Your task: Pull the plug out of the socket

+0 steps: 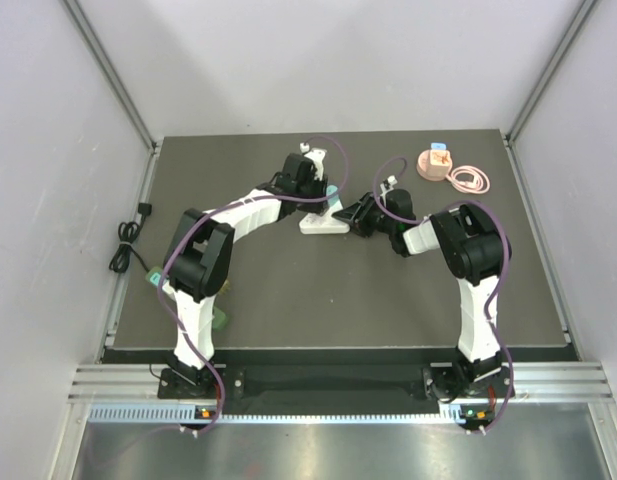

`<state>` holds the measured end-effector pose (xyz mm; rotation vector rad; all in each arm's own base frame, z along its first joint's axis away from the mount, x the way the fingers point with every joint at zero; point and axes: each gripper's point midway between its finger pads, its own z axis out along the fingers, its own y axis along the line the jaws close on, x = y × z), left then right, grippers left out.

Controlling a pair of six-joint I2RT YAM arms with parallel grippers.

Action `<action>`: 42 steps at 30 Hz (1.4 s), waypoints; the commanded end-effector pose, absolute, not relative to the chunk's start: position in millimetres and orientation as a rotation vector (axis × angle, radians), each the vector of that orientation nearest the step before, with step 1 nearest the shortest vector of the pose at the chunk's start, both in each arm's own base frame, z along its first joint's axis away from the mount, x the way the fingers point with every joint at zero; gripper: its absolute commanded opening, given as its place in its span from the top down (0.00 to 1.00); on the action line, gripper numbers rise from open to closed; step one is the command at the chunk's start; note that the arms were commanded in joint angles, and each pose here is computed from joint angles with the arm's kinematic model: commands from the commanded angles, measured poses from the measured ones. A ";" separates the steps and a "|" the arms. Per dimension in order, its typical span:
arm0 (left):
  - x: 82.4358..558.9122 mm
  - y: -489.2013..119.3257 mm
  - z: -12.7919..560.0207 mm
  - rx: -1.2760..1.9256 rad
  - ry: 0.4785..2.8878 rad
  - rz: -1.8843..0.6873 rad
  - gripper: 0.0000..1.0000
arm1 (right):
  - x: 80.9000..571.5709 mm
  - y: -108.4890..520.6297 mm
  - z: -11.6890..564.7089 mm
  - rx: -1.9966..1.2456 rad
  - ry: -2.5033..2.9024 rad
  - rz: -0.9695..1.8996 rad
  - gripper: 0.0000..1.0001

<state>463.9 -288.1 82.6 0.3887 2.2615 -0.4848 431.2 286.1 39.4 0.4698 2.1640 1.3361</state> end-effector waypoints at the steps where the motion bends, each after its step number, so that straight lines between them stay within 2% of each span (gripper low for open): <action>1: 475.7 -303.5 99.7 0.376 2.196 -0.539 0.73 | 410.3 277.1 -9.2 0.517 2.321 1.235 1.00; 2: 475.2 -303.3 98.9 0.358 2.203 -0.544 0.85 | 410.7 277.0 -8.6 0.517 2.319 1.234 1.00; 4: 476.6 -299.4 99.9 0.286 2.216 -0.547 1.00 | 411.0 276.7 -9.1 0.519 2.321 1.229 1.00; 10: 485.1 -290.0 108.3 -0.028 2.188 -0.944 1.00 | 411.9 276.4 -8.6 0.513 2.320 1.223 1.00; 12: 486.4 -289.3 106.4 -0.050 2.201 -0.942 1.00 | 411.4 275.7 -9.0 0.516 2.323 1.217 1.00; 16: 479.7 -309.3 117.2 0.154 2.213 -0.739 1.00 | 412.1 274.7 -9.2 0.520 2.331 1.203 1.00; 17: 479.8 -297.0 108.4 0.224 2.233 -0.544 1.00 | 411.8 275.1 -10.0 0.521 2.334 1.201 1.00; 21: 471.2 -303.7 112.8 0.390 2.192 -0.279 1.00 | 412.4 275.3 -9.8 0.517 2.340 1.190 1.00; 26: 462.5 -306.6 116.1 0.460 2.150 -0.170 1.00 | 412.2 275.9 -10.9 0.509 2.348 1.173 1.00; 33: 461.1 -312.0 114.3 0.346 2.187 -0.391 1.00 | 412.0 276.8 -10.5 0.502 2.349 1.169 1.00; 42: 477.4 -290.4 134.3 0.041 2.127 -0.898 1.00 | 412.2 276.1 -10.8 0.504 2.349 1.168 1.00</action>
